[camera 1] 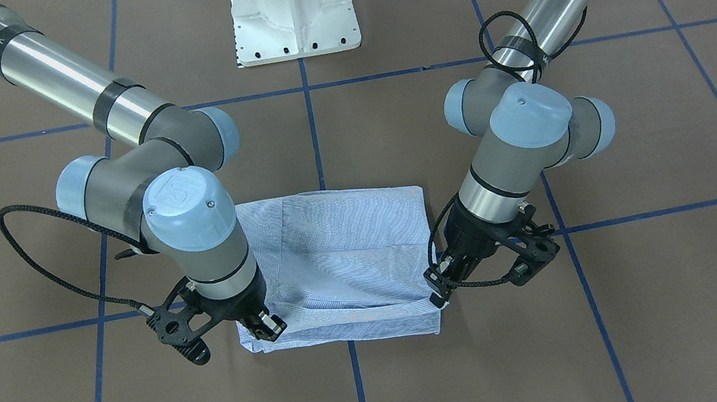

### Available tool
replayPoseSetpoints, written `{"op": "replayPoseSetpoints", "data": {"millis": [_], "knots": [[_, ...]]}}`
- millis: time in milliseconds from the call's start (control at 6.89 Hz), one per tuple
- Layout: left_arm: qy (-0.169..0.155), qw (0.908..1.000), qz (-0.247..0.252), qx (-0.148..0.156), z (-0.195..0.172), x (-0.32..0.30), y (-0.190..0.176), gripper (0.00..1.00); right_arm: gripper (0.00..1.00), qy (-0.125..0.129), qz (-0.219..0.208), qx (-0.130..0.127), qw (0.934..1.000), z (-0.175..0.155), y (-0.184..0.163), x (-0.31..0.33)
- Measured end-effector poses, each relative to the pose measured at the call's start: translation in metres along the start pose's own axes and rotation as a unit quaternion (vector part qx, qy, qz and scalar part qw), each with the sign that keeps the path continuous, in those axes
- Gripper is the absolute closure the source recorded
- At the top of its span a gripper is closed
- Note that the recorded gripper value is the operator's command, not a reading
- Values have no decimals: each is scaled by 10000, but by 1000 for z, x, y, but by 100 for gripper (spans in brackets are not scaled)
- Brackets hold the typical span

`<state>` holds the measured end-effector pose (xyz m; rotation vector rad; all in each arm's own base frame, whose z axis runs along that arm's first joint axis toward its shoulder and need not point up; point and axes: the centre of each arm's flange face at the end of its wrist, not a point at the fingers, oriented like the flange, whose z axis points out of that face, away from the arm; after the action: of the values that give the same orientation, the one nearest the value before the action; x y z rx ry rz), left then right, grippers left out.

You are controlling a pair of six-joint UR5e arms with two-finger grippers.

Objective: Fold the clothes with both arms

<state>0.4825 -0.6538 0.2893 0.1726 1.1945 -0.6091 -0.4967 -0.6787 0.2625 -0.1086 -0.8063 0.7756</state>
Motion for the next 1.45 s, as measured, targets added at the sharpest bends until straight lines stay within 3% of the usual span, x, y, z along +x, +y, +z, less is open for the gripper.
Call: {"op": "replayPoseSetpoints", "data": {"millis": [145, 435, 580, 870, 1160, 1450], "knots": [[19, 10000, 78, 44, -2, 1, -5, 1, 0, -43, -178, -78, 9998, -13, -20, -3], [203, 9997, 156, 56, -21, 5, -13, 1, 0, -91, -413, -174, 9990, -34, -66, 3], [303, 9991, 285, -81, -38, -2, -12, 1, 0, -76, -499, -183, 9986, -40, -96, 19], [475, 9931, 1025, -311, -89, -44, -8, 1, 0, -4, -893, -221, 9958, -48, -176, 90], [505, 9766, 2069, -314, -139, -98, -17, 1, 0, 146, -1560, -197, 9875, -50, -252, 188], [160, 9433, 3315, -66, -182, -171, -50, 1, 0, 358, -2198, -139, 9748, -53, -316, 294]]}}
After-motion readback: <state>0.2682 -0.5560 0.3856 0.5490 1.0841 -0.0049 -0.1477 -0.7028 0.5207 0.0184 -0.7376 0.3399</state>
